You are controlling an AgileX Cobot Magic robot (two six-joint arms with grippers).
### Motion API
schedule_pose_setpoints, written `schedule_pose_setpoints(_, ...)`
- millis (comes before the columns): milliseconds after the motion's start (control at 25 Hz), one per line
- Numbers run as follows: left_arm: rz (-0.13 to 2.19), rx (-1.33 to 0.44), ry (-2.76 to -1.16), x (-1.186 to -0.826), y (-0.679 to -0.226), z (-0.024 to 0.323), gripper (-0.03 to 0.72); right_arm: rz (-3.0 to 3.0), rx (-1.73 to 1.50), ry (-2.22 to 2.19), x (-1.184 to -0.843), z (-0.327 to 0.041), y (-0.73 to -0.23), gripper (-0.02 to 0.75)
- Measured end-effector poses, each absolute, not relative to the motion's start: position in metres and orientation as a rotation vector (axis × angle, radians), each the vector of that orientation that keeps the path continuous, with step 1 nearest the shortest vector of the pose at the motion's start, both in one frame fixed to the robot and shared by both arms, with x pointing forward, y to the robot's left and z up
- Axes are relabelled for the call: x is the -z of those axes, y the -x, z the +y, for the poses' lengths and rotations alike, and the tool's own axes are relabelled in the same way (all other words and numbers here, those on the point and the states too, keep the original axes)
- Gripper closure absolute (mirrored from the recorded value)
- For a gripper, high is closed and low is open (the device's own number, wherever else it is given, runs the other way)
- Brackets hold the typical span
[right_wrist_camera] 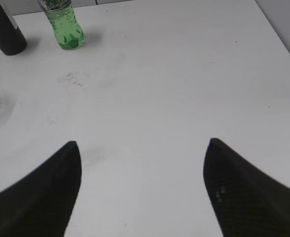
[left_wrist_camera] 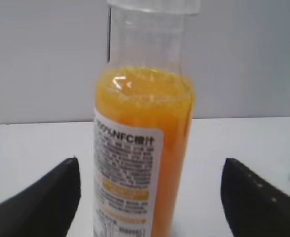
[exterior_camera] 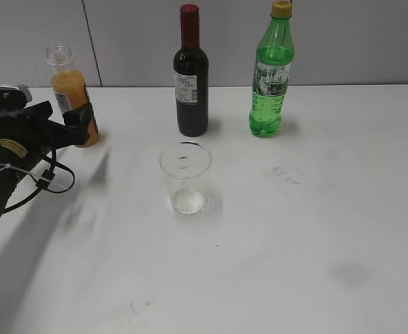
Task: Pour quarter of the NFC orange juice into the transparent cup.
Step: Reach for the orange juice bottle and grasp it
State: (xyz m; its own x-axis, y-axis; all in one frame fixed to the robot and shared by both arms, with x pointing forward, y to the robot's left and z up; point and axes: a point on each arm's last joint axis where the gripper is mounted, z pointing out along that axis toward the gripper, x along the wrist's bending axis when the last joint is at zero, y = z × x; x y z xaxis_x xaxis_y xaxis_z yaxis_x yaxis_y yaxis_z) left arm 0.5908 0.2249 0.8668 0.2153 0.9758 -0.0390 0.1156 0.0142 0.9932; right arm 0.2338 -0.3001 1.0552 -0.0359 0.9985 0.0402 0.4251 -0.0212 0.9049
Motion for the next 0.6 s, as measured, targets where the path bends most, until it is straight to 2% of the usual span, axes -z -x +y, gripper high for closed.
schedule_pose_setpoints(280,1.143,-0.988,-1.337,-0.859,-0.62,0.22,0.001,1.546,-1.026,-1.53,-1.055,-0.3,-0.234,0.147)
schedule_pose_setpoints(600,1.19,-0.984,-1.356,-0.836,-0.632,0.222,0.005,1.546,-1.026,-1.53,-1.055,-0.3,-0.234,0.147)
